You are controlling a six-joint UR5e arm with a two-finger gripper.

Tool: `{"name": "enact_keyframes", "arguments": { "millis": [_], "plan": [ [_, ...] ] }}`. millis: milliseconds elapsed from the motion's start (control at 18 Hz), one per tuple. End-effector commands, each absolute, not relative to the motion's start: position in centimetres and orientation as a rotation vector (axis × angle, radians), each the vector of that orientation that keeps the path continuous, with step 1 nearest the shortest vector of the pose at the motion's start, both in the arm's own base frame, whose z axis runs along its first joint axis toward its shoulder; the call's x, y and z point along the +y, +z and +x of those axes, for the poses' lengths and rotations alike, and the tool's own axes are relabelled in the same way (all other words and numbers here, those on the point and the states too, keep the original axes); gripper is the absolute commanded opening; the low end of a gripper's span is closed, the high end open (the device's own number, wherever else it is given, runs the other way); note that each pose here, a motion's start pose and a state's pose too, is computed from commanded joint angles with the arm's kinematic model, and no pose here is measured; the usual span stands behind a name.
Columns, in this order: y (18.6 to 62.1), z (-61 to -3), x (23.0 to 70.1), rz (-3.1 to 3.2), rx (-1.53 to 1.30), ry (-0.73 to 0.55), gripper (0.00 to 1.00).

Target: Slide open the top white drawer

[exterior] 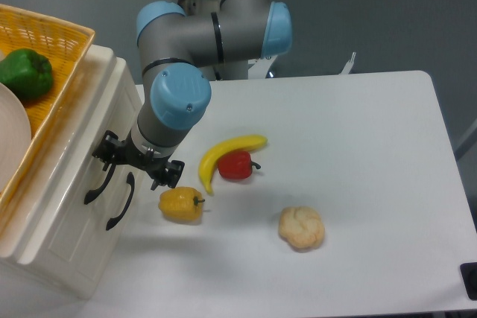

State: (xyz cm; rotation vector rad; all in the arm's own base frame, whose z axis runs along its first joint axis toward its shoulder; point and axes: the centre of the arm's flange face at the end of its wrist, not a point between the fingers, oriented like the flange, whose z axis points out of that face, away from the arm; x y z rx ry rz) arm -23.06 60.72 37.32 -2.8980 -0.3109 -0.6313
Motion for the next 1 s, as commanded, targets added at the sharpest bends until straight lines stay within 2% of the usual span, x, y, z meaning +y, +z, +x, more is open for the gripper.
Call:
{"name": "enact_keyframes", "arguments": {
  "millis": [1000],
  "plan": [
    [36.0, -23.4, 61.1, -2.917, -0.326, -0.631, 1.00]
  ]
}}
